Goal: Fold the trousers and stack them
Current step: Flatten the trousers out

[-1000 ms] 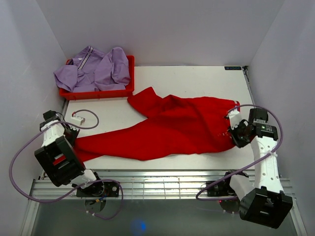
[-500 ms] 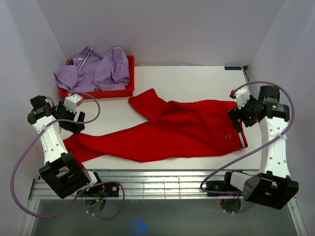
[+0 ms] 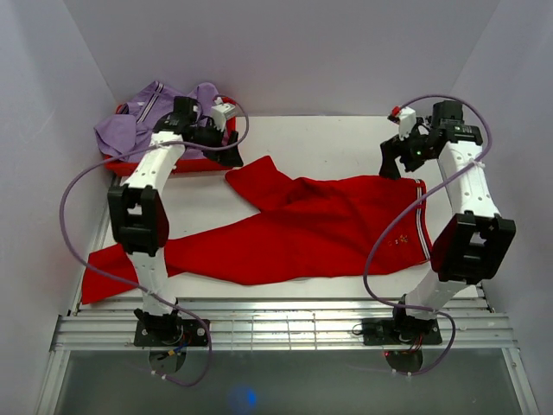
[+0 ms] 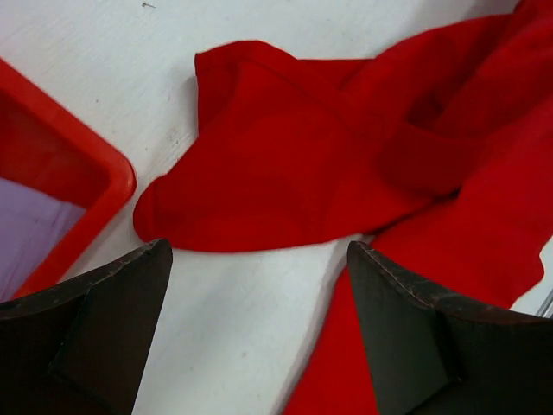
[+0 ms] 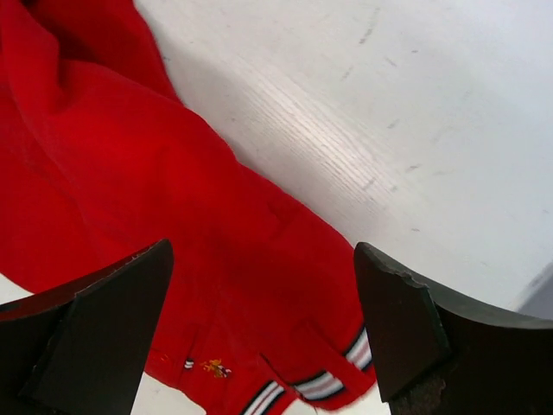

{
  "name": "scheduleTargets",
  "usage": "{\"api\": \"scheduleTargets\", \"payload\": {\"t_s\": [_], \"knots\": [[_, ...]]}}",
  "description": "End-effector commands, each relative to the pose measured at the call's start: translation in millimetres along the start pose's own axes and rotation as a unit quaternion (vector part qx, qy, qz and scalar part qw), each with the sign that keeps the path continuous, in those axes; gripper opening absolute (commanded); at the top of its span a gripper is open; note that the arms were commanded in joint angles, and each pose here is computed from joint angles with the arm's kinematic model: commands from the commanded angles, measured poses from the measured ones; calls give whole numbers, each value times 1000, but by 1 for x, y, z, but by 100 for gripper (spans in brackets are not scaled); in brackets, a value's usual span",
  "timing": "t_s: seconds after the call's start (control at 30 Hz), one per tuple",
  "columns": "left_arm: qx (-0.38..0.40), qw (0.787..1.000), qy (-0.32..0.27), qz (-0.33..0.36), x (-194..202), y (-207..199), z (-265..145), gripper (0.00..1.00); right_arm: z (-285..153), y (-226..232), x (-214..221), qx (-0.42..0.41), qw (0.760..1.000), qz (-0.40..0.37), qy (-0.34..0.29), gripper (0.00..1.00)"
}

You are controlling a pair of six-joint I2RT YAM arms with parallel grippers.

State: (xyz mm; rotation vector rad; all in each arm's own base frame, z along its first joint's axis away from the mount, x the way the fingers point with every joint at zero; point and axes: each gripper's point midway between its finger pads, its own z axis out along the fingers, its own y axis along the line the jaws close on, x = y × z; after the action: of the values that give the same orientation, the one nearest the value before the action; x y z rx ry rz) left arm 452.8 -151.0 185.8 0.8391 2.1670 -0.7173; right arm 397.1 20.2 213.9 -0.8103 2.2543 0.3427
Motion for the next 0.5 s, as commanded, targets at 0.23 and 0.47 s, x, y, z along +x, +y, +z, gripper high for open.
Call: {"api": "scheduleTargets", "payload": {"t_s": [0.23,0.47], "knots": [[-16,1000,4,-23,-38,19,102,96,46,52,52,-100,993,-12,68,77],[-13,999,48,-7,-7,5,157,93,39,79,104,-114,987,-26,107,55]]}}
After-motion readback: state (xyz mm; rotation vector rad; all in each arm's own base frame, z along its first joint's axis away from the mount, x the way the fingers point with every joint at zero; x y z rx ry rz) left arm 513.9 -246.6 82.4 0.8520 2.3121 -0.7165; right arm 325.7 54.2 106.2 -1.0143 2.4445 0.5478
